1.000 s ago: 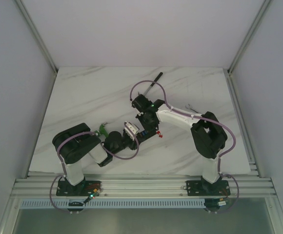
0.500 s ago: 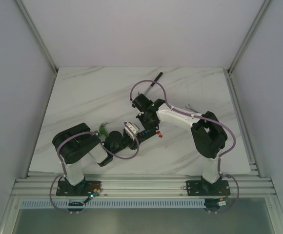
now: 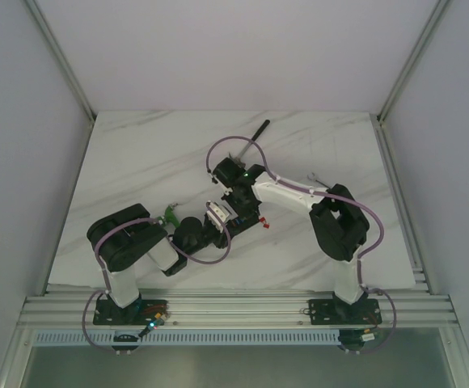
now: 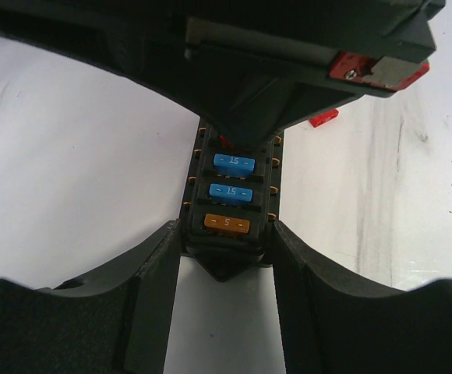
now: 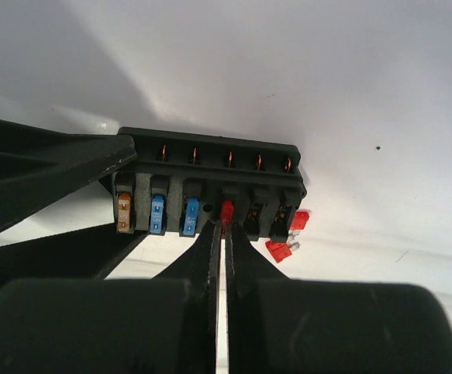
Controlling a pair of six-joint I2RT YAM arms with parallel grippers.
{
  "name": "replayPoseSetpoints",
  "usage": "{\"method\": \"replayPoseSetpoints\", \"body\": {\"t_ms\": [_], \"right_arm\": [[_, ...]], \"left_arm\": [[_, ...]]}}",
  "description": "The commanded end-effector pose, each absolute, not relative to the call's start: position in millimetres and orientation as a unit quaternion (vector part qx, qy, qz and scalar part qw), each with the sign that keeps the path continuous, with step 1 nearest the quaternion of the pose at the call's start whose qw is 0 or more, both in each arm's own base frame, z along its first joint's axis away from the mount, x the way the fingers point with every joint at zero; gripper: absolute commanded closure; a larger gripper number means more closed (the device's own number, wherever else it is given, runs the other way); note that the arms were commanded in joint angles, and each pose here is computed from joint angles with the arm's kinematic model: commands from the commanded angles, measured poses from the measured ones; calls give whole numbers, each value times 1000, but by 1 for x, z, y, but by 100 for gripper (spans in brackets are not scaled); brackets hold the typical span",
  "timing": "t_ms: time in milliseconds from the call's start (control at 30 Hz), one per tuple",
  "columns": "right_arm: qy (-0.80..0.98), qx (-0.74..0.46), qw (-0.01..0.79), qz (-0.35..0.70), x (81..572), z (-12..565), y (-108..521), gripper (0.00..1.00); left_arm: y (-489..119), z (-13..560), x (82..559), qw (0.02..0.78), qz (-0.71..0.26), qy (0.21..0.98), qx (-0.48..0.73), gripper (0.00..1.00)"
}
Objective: Snap on the fuse box
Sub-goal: Adjust the fuse in the fuse box base.
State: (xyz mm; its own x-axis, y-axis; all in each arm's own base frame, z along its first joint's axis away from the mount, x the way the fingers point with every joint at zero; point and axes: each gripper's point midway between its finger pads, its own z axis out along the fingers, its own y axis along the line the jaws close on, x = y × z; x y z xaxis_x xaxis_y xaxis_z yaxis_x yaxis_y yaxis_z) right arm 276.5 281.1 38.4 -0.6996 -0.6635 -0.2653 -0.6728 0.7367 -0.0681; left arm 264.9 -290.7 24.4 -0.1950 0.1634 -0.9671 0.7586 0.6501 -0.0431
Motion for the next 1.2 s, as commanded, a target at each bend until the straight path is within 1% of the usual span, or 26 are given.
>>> {"method": "replayPoseSetpoints", "body": {"t_ms": [0,100,200,333,400,567,600,767,867,1000,1167], "right_arm": [[918,-390,-70,-25,200,-84,239,100],[920,-387,-61,-22,203,-82,244,100],[924,-382,-6,25,218,-48,268,100],[928,-360,71,64,243,7,287,93],[930,-345,104,77,253,31,289,91],[928,-312,164,120,270,72,296,80],[928,-305,172,125,273,77,297,79],[932,-283,188,129,282,81,294,79],[935,-277,186,122,285,76,291,81],[940,-275,169,107,283,64,285,84],[945,-275,152,95,278,52,279,86]], "left_arm": [[-283,1,265,521,-252,747,327,55],[-282,1,265,521,-250,748,326,55],[-280,1,264,521,-248,749,326,55],[-278,3,265,525,-242,748,326,53],[-278,3,265,526,-241,748,327,53],[-278,5,265,527,-242,746,327,53],[-278,5,265,528,-243,745,327,53],[-278,5,265,527,-243,746,328,53],[-278,5,264,527,-243,746,328,52],[-279,5,264,526,-244,746,329,52],[-279,4,264,525,-244,746,328,52]]}}
